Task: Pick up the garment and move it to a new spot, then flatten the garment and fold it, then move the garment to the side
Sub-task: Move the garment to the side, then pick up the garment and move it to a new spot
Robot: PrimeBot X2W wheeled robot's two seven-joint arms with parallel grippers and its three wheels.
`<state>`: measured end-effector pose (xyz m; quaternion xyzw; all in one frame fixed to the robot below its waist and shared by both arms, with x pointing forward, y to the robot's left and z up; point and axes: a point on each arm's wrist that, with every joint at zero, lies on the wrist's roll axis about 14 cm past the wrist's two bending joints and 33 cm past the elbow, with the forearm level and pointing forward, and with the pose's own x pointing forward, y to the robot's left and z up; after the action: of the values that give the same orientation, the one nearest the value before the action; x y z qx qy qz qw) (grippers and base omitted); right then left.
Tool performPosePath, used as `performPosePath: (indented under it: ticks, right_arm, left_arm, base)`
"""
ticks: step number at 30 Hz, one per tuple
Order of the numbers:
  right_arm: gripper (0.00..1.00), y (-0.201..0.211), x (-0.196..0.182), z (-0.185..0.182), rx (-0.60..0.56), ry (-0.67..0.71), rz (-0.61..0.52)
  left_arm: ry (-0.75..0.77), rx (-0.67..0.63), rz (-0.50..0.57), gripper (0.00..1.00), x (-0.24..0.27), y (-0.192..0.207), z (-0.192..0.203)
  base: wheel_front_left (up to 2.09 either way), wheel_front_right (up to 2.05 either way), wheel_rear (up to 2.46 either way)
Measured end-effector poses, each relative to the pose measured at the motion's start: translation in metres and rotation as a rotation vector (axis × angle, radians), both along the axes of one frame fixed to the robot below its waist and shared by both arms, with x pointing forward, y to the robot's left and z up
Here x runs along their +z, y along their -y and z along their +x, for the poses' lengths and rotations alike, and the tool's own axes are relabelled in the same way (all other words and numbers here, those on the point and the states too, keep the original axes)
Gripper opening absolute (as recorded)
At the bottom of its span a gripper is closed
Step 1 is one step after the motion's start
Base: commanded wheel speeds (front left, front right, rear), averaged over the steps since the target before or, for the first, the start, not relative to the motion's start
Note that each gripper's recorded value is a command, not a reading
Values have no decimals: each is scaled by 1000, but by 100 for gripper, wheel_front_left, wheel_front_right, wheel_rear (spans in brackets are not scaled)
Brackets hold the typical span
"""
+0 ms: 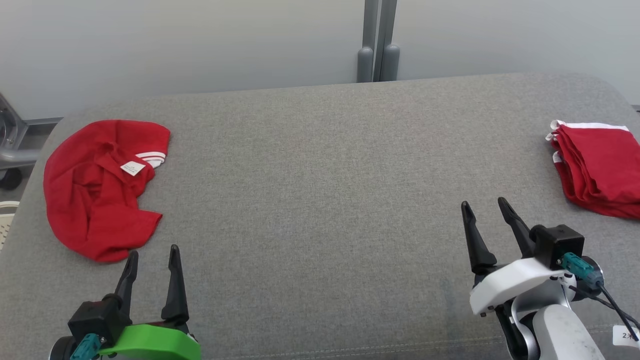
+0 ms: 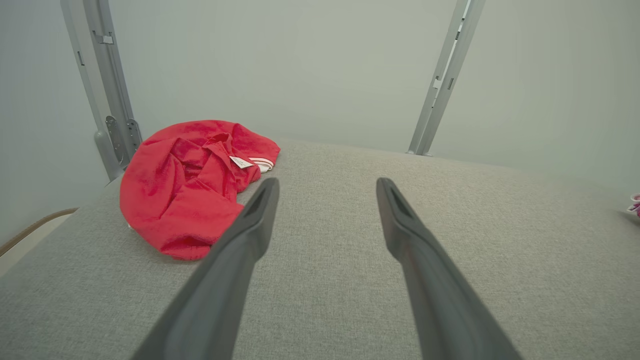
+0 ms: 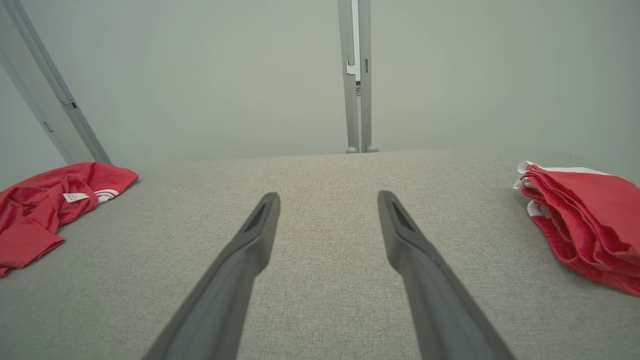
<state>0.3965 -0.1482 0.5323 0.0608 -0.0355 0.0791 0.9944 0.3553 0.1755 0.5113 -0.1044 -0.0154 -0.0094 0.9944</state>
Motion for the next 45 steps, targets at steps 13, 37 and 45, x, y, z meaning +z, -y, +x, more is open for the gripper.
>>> performPosePath:
  ticks: [13,37,45]
  right_arm:
    - [100,-7,-3,-11,23,-12,10]
    - [100,-65,4,0,186,11,37]
    - [100,-125,1,5,353,-2,54]
  left_arm:
    - [-10,-25,-3,100,-6,8,0]
    - [13,146,27,100,1,-51,-29]
    - [-4,302,32,100,-1,-94,-70]
  base:
    - [0,0,0]
    - [0,0,0]
    - [0,0,0]
